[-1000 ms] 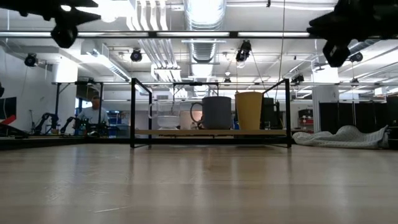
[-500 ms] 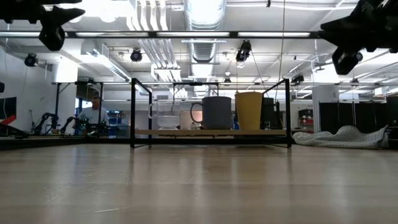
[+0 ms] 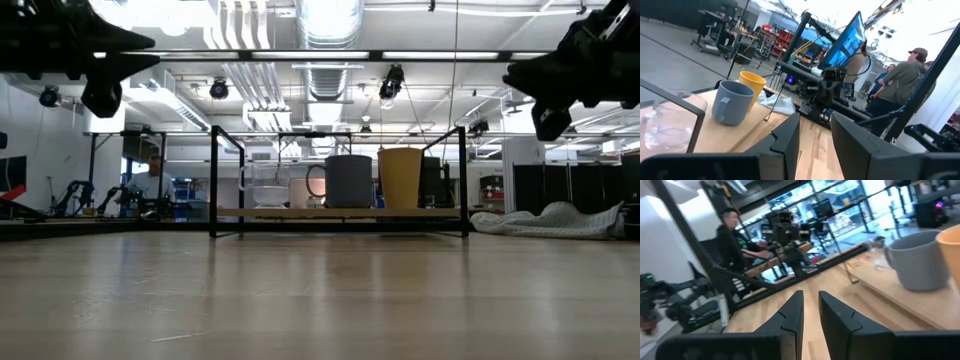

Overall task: Stack small to large cups/mugs on shelf
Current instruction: Return to Home Position

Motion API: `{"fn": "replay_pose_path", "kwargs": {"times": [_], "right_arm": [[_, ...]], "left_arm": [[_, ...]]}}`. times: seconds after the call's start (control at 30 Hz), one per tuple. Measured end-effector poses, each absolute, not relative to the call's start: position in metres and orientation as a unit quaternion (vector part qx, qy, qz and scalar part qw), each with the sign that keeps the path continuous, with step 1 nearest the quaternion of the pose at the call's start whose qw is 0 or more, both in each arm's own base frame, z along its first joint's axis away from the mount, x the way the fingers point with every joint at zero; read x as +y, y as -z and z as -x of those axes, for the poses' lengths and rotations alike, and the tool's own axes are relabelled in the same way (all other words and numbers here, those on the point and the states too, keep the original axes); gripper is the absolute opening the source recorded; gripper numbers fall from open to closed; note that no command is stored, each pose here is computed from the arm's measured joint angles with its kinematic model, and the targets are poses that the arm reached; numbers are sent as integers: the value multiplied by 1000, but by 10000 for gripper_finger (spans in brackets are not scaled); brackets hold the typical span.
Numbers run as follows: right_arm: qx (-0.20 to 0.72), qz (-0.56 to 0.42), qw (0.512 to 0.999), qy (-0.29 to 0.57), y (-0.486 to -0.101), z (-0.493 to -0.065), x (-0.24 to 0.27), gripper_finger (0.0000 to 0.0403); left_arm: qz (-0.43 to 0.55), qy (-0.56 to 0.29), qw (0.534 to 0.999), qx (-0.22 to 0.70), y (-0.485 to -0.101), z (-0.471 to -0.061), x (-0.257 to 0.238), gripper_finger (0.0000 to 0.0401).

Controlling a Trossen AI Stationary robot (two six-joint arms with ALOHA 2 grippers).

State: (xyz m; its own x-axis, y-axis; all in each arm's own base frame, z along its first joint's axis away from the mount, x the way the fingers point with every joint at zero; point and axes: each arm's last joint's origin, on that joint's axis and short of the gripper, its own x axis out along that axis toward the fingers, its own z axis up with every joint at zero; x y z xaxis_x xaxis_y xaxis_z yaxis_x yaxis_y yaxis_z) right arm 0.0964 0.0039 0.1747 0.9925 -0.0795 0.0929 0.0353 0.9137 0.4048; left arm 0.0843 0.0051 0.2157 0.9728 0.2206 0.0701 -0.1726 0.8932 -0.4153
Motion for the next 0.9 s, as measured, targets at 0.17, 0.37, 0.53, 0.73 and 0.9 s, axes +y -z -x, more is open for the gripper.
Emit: {"fn": "replay_pose_path", "kwargs": {"times": [0.17, 0.37, 0.53, 0.73, 0.9], "right_arm": [[-56, -210, 975, 50, -174, -96, 3, 54], [-55, -210, 975, 51, -174, -96, 3, 54], [-55, -210, 975, 51, -174, -96, 3, 54], [-35, -207, 976, 53, -170, -97, 3, 54], [-21, -205, 977, 52, -168, -98, 3, 54]], "left_arm": [[222, -99, 968, -65, -194, -93, 5, 98], [235, -99, 964, -72, -175, -98, 5, 98], [227, -105, 967, -54, -172, -98, 5, 98], [214, -108, 970, -36, -168, -99, 5, 98], [214, -108, 970, -35, -168, -99, 5, 98]]}}
